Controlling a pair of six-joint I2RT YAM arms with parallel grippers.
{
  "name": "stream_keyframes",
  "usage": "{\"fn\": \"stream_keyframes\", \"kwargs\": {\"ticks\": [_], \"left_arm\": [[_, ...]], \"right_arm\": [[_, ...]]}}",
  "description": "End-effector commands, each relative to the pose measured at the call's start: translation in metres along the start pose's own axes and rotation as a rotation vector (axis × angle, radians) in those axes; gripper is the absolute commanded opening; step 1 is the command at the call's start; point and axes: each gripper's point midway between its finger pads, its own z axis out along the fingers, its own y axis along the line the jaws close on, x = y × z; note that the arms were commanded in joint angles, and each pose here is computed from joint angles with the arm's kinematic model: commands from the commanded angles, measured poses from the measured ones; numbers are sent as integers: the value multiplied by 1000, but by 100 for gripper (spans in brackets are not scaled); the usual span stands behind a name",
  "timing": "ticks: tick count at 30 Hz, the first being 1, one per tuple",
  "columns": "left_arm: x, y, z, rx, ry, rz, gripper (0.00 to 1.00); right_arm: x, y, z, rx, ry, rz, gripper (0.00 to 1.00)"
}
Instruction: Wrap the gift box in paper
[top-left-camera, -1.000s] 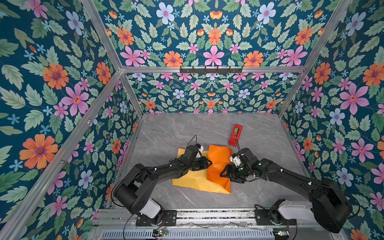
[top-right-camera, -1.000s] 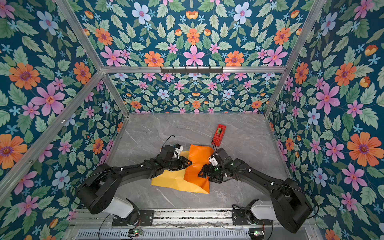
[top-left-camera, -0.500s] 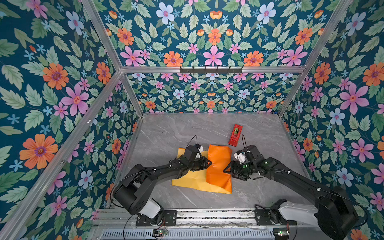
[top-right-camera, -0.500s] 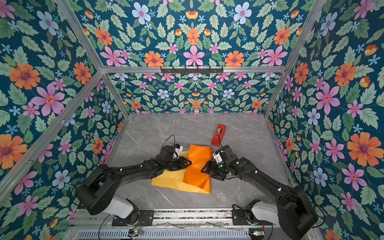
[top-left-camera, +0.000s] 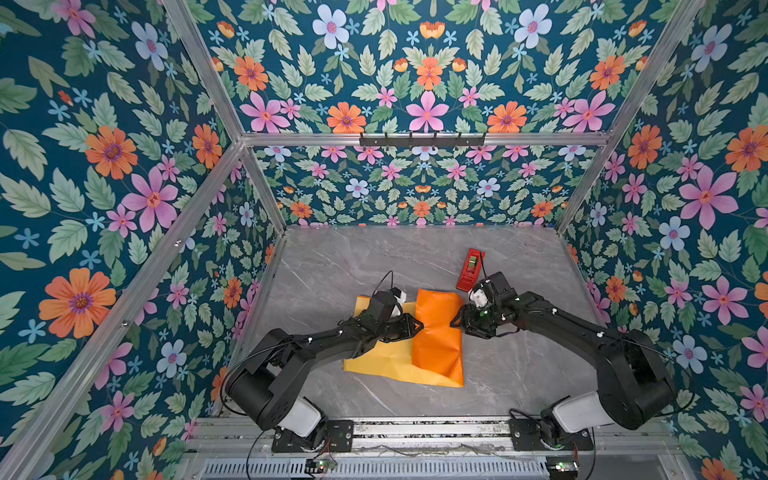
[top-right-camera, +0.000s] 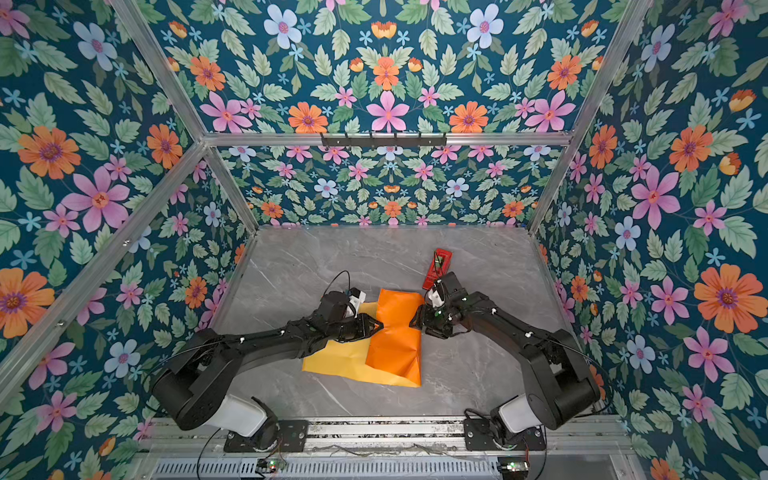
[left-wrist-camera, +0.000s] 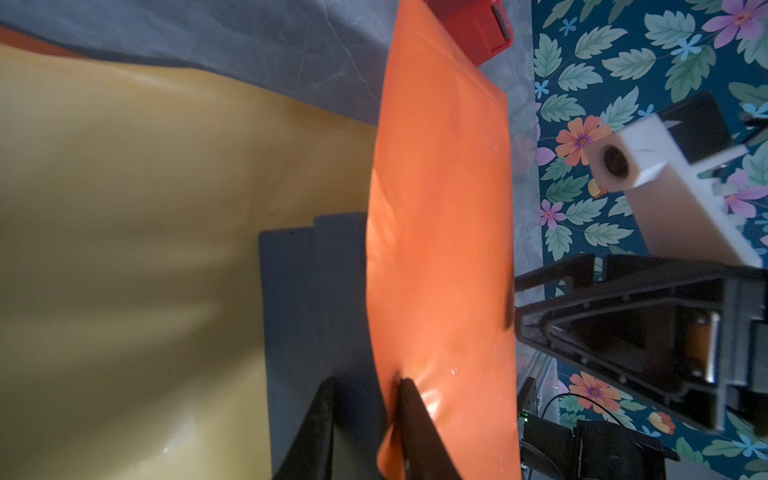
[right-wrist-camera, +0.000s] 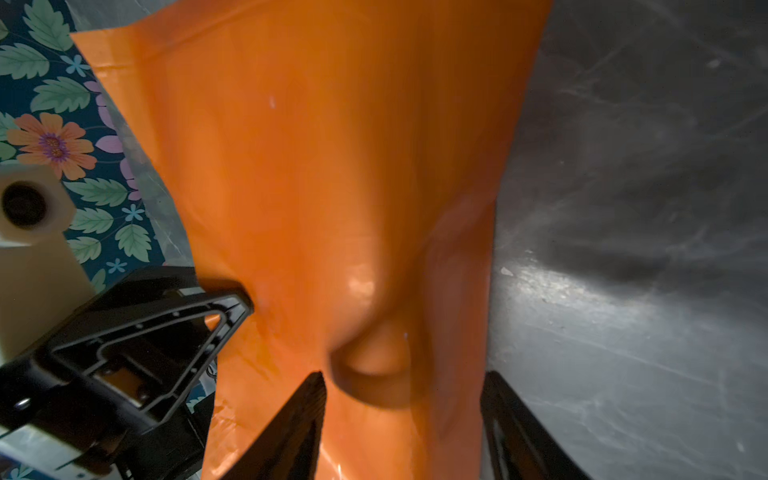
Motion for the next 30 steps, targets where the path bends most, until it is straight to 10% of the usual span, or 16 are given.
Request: {"fn": "stream_keyframes", "kwargs": {"ticks": [1, 17, 30], "left_arm": [[15, 33, -3, -142, 43, -35, 17], [-9, -8, -12, -37, -9, -25, 63], [16, 12, 2, -120, 93, -21, 34]], "right_arm": [[-6, -2, 5, 11, -11, -40, 60], [4, -20, 21, 46, 35, -34, 54], [-1, -16, 15, 63, 22, -61, 56]]}}
